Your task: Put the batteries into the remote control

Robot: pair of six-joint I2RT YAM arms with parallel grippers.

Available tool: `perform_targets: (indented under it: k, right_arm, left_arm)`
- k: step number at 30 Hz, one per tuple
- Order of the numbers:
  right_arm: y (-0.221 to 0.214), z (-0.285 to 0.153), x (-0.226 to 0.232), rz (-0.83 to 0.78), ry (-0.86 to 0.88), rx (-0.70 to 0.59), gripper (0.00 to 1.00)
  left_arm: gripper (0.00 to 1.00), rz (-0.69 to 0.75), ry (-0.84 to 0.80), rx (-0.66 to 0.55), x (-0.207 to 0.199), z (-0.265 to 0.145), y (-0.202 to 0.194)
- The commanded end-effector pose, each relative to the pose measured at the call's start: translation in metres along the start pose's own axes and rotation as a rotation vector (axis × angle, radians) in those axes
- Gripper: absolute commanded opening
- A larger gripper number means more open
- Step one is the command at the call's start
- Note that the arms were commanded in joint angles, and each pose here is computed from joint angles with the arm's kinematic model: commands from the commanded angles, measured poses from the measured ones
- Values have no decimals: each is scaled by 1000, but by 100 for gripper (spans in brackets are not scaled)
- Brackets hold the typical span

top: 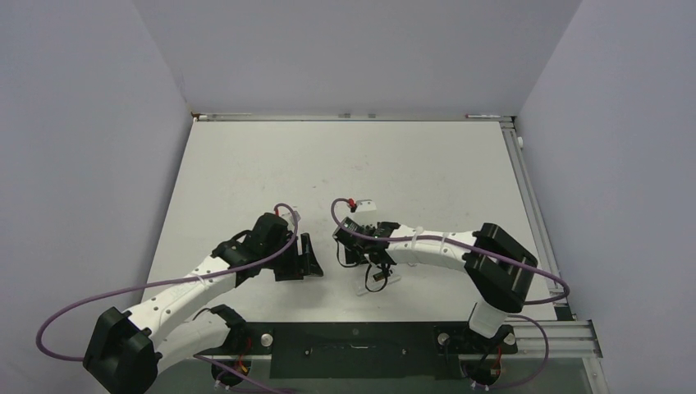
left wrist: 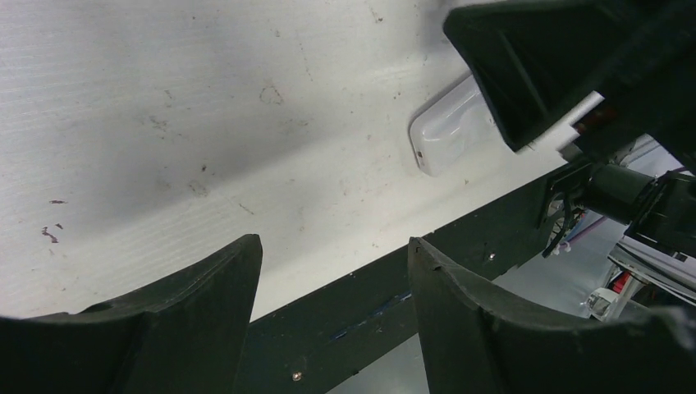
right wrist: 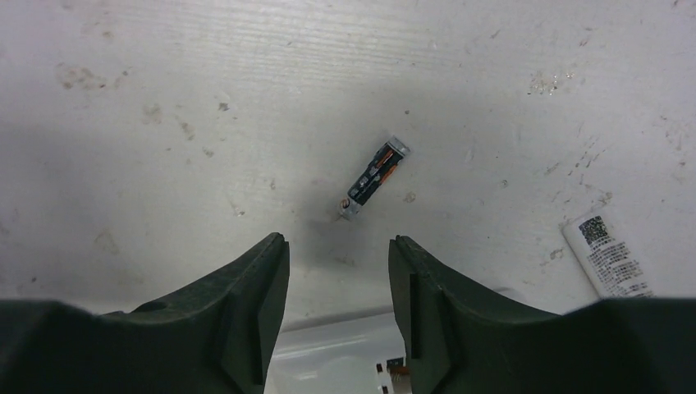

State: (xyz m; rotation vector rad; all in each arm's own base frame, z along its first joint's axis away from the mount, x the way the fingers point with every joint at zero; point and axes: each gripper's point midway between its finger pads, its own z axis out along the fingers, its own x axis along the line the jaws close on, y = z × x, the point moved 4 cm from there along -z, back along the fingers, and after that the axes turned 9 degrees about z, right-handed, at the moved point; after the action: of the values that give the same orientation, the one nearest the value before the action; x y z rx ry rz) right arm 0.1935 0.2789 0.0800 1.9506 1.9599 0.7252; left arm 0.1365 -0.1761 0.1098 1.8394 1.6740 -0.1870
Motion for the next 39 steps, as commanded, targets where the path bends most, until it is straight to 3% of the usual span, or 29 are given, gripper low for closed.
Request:
perform_targets:
  k: [1, 19, 26, 29, 39]
  right_arm:
    - [9, 18, 6, 108, -67, -79, 47]
    - [7, 42, -9, 124, -162, -88, 35]
    - [3, 45, -18, 113, -173, -74, 22]
    - [-1, 45, -20, 78, -175, -52, 10]
    - [22, 4, -16, -80, -35, -90, 8]
  left_arm:
    - [63, 33, -72, -31, -12, -6, 7]
    - [63, 32, -81, -19, -12, -4, 4]
    - [63, 28, -70, -9, -11, -2, 4]
    - [63, 23, -68, -5, -10, 0, 4]
    - [63, -18, -67, 45, -10, 12, -1]
